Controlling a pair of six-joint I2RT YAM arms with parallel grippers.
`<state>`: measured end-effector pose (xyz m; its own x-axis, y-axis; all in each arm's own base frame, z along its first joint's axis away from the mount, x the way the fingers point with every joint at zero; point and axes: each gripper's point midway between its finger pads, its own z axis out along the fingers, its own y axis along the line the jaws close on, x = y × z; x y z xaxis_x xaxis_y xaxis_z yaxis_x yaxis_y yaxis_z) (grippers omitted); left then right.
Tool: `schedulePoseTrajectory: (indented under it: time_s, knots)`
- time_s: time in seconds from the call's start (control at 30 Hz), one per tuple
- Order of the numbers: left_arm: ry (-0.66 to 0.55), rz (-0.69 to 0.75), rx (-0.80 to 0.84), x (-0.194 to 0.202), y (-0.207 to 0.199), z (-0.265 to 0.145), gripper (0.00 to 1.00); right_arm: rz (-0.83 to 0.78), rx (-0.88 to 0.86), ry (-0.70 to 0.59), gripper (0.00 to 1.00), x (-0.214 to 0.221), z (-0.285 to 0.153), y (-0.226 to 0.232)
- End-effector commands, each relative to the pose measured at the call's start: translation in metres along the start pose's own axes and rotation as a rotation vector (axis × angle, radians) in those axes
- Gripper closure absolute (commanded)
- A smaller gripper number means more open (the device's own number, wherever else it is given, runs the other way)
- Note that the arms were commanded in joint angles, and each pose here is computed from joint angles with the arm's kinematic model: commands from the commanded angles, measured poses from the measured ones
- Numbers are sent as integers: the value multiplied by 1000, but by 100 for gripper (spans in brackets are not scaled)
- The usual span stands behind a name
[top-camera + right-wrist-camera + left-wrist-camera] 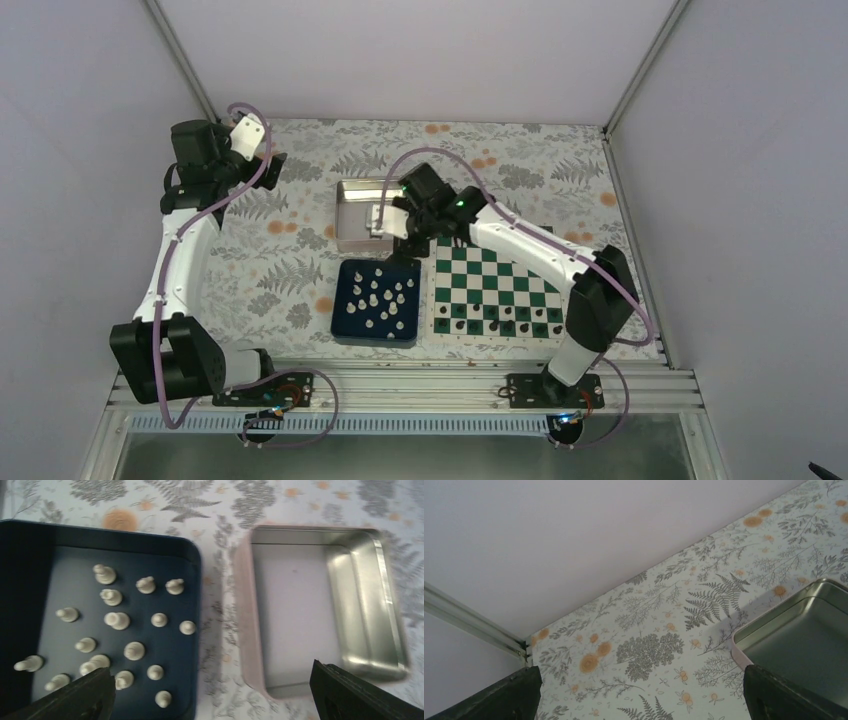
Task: Set up the chess pieces on the board
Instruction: Pick up the chess piece from the storage box.
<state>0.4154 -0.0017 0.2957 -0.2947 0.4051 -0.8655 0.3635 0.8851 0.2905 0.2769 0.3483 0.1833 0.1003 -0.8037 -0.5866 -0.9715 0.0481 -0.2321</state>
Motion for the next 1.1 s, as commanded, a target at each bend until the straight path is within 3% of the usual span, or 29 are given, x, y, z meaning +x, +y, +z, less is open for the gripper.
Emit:
schedulePoseTrajectory:
  time_s: [0.0,0.1,0.47,0.73,1.07]
  knots:
    - [-15,32,-22,-1,2,-6,0,-47,-60,43,0,-3,11,20]
    - [4,23,-19,0,4,-3,0,-48,-106,78,0,2,18,35]
    - [6,24,-18,1,6,3,0,-44,-235,187,18,20,39,79]
    - [19,26,-39,5,10,7,0,-56,-298,262,39,34,54,108]
    - [31,30,-43,11,10,9,0,-52,-348,336,57,51,71,130]
